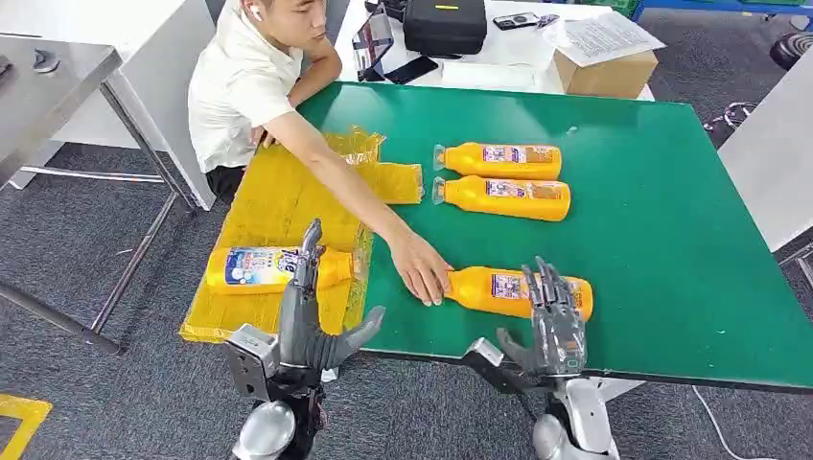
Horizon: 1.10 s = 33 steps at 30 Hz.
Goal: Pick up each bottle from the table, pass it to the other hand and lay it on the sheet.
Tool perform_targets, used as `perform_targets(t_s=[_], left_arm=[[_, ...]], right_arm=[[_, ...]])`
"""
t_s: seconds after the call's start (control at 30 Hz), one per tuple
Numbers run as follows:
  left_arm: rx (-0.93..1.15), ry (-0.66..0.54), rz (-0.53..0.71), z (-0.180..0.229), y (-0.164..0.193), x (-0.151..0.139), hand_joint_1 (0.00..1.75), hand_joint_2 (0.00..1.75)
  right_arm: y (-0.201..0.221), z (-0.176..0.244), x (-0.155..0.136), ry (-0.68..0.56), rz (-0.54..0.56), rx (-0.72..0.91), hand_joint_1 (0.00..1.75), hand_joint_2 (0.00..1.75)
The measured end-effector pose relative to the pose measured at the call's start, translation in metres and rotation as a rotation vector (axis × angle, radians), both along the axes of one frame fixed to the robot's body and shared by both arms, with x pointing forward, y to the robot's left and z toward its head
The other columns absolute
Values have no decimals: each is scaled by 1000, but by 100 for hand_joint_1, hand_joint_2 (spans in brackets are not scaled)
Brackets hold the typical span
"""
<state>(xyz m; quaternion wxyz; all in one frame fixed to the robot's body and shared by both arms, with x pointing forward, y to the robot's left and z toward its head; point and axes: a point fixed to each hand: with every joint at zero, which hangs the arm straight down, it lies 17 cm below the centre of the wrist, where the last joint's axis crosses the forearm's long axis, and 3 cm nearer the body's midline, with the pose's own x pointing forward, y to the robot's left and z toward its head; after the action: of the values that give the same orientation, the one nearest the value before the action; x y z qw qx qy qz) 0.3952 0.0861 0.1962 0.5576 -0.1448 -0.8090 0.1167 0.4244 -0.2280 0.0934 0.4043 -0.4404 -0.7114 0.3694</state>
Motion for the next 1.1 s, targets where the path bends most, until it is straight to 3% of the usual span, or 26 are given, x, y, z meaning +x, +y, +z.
perform_targets(t_s=[0.33,0.57,0.83,0.87,0.9,1.0,1.03,1.07,1.1], left_arm=[[-3,2,-102,7,-31,-1,0,175],[1,36,-117,1,-36,2,0,175],[8,64,-136,-6,-40,2,0,175],[15,63,-136,-6,-40,2,0,175],[19,63,-135,-7,-40,2,0,175],[29,75,-139,-10,-41,1,0,175],[30,77,-140,-11,-41,1,0,175],[31,78,-140,-11,-41,0,0,175],[32,79,-140,-12,-40,0,0,175]], right_arm=[[-23,-36,63,201,-1,-96,0,175],[-35,-75,77,404,-12,-135,0,175],[-48,-93,82,539,-31,-192,0,175],[-53,-96,81,555,-47,-200,10,175],[-55,-99,81,571,-59,-207,86,175],[-70,-107,79,624,-111,-239,86,175],[-73,-108,79,629,-118,-247,161,175],[-74,-109,79,632,-122,-254,175,175],[-77,-109,78,635,-126,-264,175,175]])
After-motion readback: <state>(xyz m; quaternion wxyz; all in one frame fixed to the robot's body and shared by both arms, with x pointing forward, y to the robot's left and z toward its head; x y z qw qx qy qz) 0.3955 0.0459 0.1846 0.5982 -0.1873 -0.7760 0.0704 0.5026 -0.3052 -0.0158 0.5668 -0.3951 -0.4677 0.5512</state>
